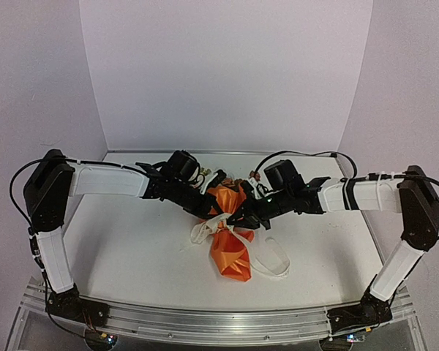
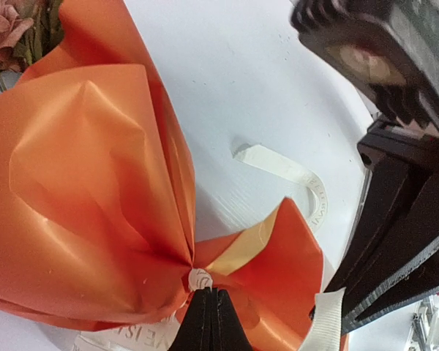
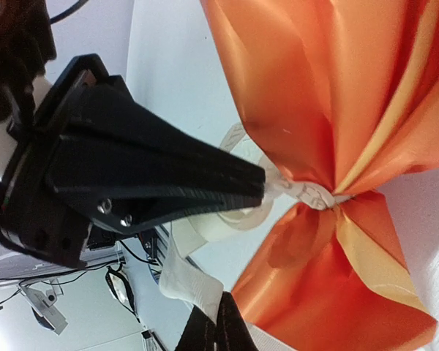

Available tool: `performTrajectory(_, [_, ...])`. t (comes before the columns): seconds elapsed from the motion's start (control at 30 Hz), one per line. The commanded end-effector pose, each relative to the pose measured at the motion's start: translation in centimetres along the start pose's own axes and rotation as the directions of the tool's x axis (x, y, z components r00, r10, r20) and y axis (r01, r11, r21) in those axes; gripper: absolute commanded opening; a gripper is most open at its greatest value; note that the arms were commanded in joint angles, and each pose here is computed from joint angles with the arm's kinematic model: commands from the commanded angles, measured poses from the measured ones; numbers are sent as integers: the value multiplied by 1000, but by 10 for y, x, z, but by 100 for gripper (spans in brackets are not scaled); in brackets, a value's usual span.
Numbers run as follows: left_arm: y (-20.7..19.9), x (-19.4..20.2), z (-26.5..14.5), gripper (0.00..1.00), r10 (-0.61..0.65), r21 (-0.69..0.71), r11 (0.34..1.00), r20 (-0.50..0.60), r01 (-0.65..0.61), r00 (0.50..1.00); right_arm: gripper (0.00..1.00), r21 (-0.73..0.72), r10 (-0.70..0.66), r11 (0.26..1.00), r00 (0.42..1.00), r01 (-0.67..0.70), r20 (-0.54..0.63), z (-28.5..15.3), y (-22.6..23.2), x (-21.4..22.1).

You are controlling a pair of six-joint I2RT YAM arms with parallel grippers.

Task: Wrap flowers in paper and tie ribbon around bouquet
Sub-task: Cross the half-tied ribbon over the folded bouquet.

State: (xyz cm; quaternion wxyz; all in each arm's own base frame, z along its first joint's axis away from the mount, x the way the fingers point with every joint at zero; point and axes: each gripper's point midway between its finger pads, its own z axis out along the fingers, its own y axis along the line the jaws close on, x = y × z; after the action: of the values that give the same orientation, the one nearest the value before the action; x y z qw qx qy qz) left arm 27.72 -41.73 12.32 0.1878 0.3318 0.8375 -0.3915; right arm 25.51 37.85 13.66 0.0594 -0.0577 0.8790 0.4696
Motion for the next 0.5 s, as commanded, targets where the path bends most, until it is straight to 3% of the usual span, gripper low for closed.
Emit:
performTrajectory(0.0, [-15, -35, -24, 0, 30, 38, 999, 119, -34, 992, 2, -44, -20, 999, 1000, 20, -2, 2, 12, -4])
performTrajectory(0.47, [-33, -31, -24, 0, 44, 170, 984, 79, -57, 996, 2, -99, 75, 992, 997, -71, 36, 46, 7, -34])
